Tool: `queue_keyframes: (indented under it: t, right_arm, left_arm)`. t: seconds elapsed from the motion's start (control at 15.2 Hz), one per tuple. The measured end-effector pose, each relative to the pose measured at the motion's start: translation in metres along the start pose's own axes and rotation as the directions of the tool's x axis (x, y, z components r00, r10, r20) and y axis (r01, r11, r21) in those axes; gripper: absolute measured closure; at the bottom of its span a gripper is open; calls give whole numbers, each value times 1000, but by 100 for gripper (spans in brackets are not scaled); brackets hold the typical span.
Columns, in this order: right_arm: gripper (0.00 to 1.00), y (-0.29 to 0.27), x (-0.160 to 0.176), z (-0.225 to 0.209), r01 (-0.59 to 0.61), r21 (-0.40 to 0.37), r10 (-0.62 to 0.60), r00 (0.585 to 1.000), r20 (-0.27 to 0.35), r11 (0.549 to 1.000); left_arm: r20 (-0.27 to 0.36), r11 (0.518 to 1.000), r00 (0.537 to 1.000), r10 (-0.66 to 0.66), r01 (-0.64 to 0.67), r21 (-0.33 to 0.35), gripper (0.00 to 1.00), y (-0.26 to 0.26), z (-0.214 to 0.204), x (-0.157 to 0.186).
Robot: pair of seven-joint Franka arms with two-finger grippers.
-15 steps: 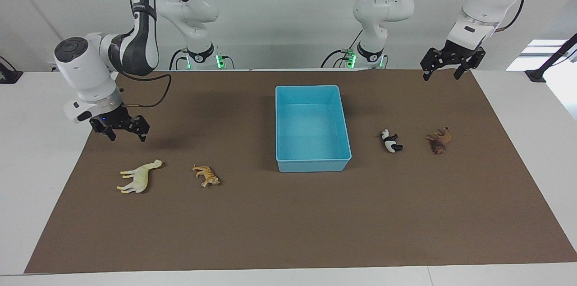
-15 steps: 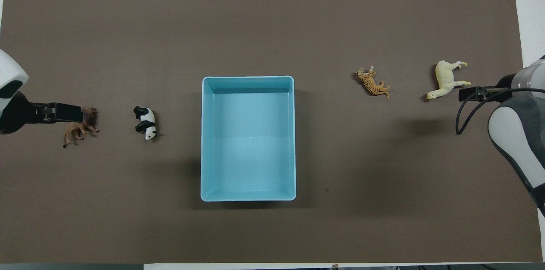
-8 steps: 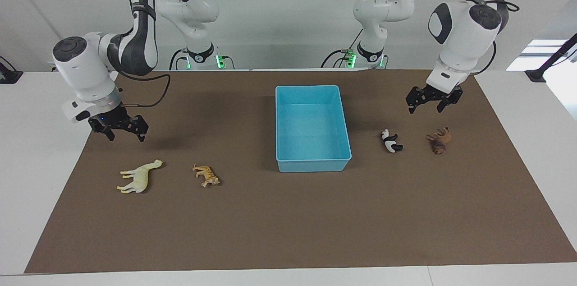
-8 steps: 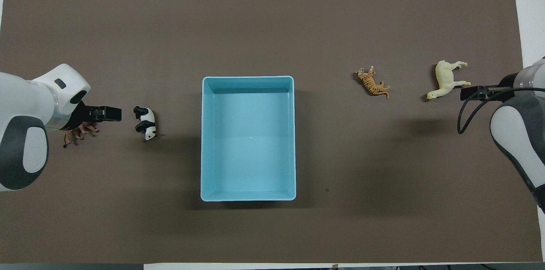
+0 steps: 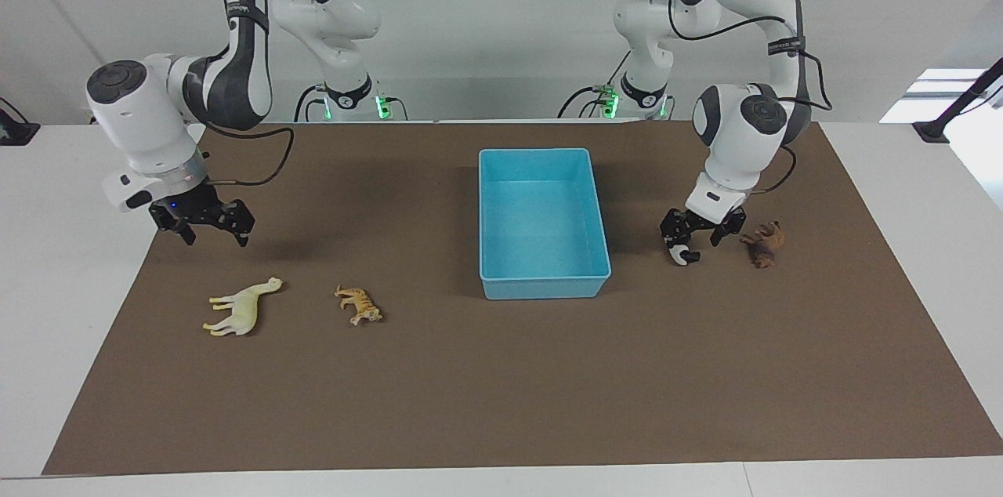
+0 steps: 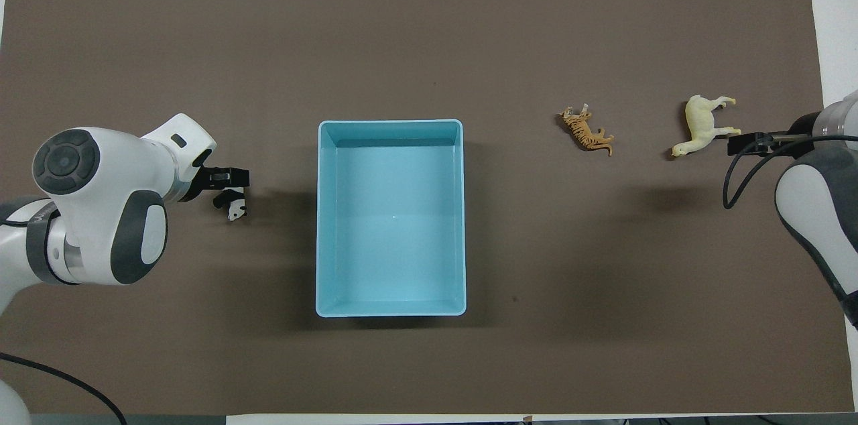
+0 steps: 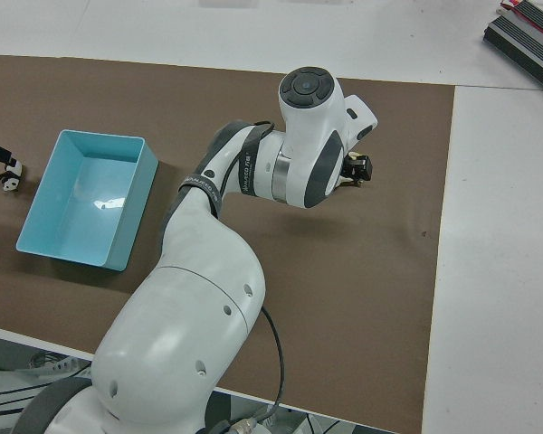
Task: Put all toys into storage box
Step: 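Grasp the panda with the left gripper while the right gripper reaches the camel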
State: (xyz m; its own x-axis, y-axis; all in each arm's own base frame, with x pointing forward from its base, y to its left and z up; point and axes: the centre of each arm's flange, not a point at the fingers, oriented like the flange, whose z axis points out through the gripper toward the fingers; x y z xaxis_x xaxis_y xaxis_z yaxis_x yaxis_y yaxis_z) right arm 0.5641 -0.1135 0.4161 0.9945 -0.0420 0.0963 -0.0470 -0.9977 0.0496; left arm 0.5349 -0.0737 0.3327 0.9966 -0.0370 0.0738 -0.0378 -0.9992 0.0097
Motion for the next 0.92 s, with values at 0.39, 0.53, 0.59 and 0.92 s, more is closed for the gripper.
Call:
queue_keyframes:
  t: [0.39,0.53,0.59,0.92]
  right_arm:
    - [0,2,0,-1,-3,-1,3,1000,-1,1000]
    - [0,2,1,-2,-3,-1,3,1000,-3,1000]
    - [0,2,1,-2,-3,-1,3,1000,-3,1000]
    - [0,2,6,13,-2,-3,1,1000,-23,1000]
  left_arm:
    - [15,1000,1000,-21,21,3,0,-8,22,-9]
    - [36,1000,999,-13,13,2,0,1,37,-11]
    - [46,1000,999,-11,11,2,0,4,45,-12]
    - [43,1000,999,-21,21,3,37,2,43,-8]
